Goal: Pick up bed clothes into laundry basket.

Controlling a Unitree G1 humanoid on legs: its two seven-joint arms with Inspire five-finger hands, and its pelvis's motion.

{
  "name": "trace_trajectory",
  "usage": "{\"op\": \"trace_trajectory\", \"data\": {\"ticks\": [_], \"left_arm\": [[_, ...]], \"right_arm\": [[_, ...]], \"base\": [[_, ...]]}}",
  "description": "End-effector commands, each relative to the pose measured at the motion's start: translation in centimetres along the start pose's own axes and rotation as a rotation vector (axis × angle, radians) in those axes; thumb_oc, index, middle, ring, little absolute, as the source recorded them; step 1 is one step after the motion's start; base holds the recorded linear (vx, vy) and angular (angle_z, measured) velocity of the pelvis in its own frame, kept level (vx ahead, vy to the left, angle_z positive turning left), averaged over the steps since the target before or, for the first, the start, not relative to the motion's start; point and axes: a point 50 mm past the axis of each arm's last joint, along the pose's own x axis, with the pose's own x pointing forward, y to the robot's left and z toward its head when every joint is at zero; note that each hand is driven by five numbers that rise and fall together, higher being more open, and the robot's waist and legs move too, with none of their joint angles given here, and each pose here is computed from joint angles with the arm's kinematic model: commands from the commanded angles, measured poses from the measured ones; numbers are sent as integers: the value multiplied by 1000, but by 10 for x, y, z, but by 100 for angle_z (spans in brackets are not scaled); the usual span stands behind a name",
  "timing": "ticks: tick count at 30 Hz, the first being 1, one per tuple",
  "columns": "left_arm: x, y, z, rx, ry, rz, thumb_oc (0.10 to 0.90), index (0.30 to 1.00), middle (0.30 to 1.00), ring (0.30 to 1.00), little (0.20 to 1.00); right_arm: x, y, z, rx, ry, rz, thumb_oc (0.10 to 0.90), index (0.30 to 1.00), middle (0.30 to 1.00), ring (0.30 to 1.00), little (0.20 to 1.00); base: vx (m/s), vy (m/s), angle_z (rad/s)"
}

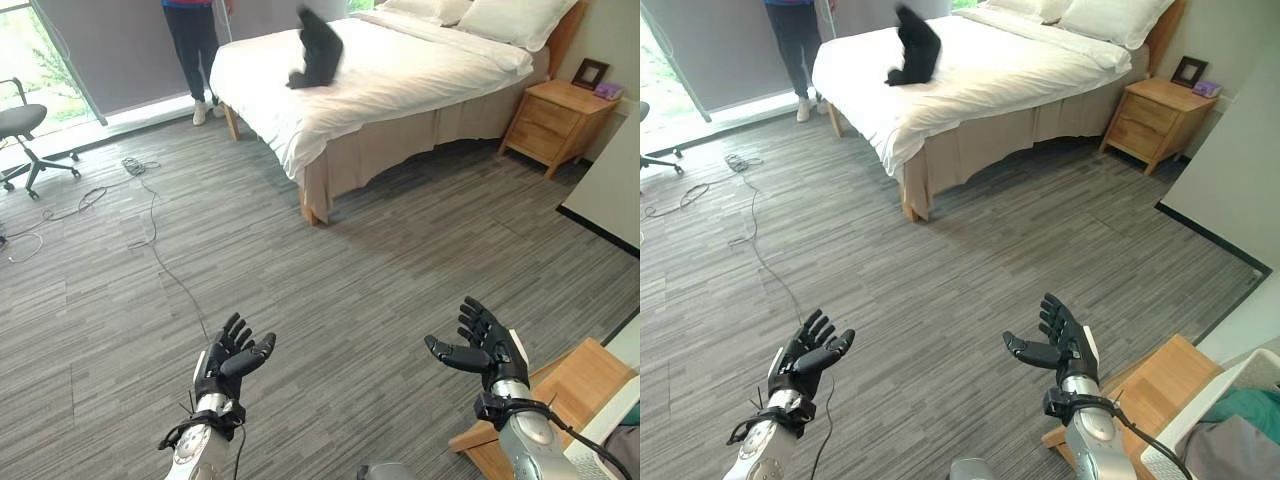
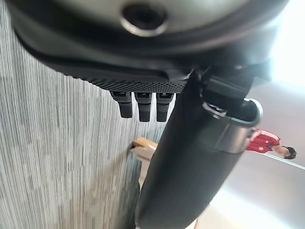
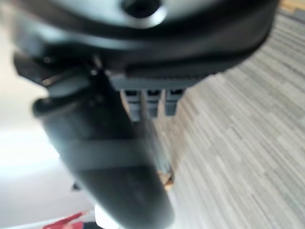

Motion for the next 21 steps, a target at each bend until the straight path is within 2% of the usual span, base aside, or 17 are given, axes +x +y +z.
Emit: {"op": "trace_trajectory", "data": {"ticks": [1,13,14,19,21], "left_arm": [[4,-9,47,6,-246,-77,800,900,900,900,900],[-2,-1,39,-27,-222,-46,800,900,900,900,900],[5,8,74,101,-345,-25,800,900,900,900,900],[12,-7,72,92,-342,-77,800,900,900,900,900],[9,-5,77,123,-360,-84,800,900,900,900,900]], "right_arm": [[5,22,28,110,-190,81,800,900,900,900,900],[3,29,24,112,-170,131,800,900,900,900,900],[8,19,41,213,-238,66,800,900,900,900,900],[11,22,46,221,-273,40,800,900,900,900,900],[12,33,47,236,-271,104,800,900,900,900,900]], "base": [[-7,-31,-1],[-7,6,5],[-69,71,3],[-123,123,34],[-31,81,24]]}}
